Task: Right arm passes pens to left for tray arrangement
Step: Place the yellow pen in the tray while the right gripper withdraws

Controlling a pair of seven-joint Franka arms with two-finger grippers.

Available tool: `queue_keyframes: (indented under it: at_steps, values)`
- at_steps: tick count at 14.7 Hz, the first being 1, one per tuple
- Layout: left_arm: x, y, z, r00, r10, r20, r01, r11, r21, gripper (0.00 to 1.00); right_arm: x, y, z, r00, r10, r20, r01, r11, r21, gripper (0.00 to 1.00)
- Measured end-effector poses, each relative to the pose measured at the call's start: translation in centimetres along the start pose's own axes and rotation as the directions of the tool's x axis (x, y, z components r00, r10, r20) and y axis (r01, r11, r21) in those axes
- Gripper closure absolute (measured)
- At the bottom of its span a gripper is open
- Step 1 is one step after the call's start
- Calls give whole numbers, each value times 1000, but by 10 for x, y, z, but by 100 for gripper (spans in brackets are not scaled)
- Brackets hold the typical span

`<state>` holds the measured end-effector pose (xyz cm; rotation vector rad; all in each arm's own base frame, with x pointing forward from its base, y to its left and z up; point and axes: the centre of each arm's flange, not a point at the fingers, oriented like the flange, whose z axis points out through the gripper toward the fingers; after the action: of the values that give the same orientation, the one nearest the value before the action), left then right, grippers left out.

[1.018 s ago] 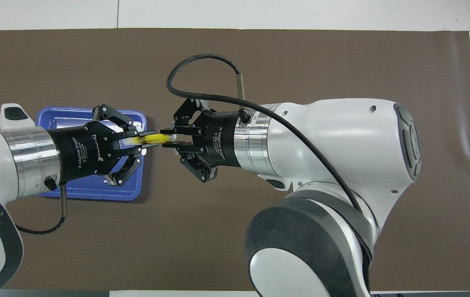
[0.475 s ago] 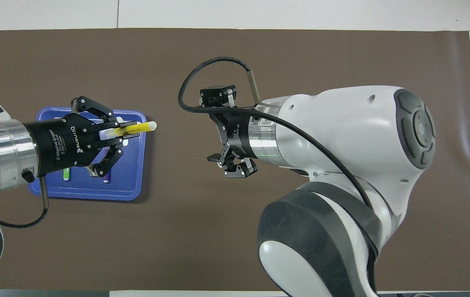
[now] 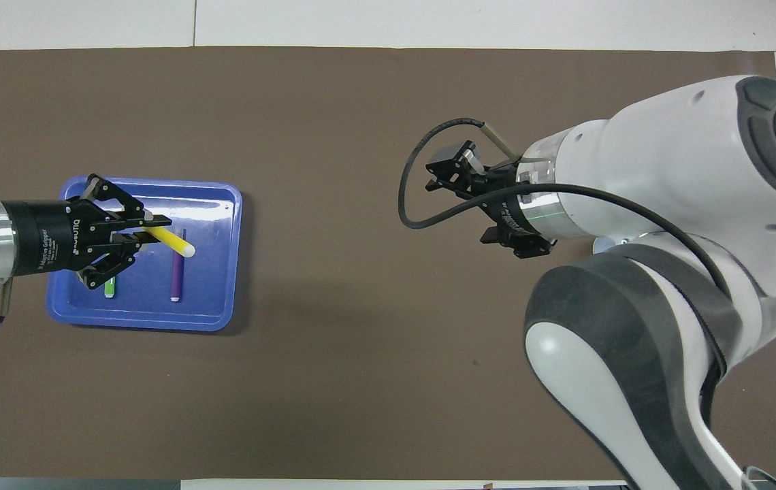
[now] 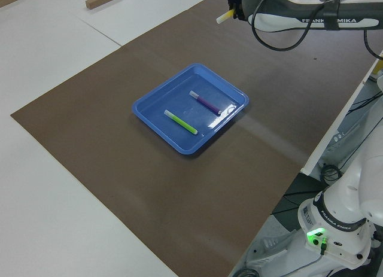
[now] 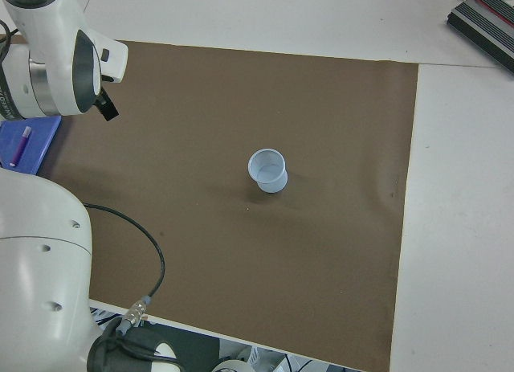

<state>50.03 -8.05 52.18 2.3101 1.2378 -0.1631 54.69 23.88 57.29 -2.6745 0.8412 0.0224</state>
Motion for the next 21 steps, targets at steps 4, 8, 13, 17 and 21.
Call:
queue_keyframes:
  at_steps: [4,8,13,17,21]
  values:
    - [54,-29,40,942,333,31,-332,918,219,82,50,61,6,955,-293,-39,286,949,-132,0]
    - [111,-56,90,798,581,160,-590,698,405,82,105,125,-10,891,-452,-51,424,866,-264,0]
    - [150,-67,138,697,680,226,-688,546,478,82,131,158,-41,876,-478,-56,434,835,-339,0]
    - [160,-69,153,676,698,235,-705,521,481,82,136,169,-87,883,-468,-31,429,833,-348,0]
    - [160,-68,153,673,704,228,-707,520,480,82,131,176,-113,890,-455,26,434,828,-356,0]
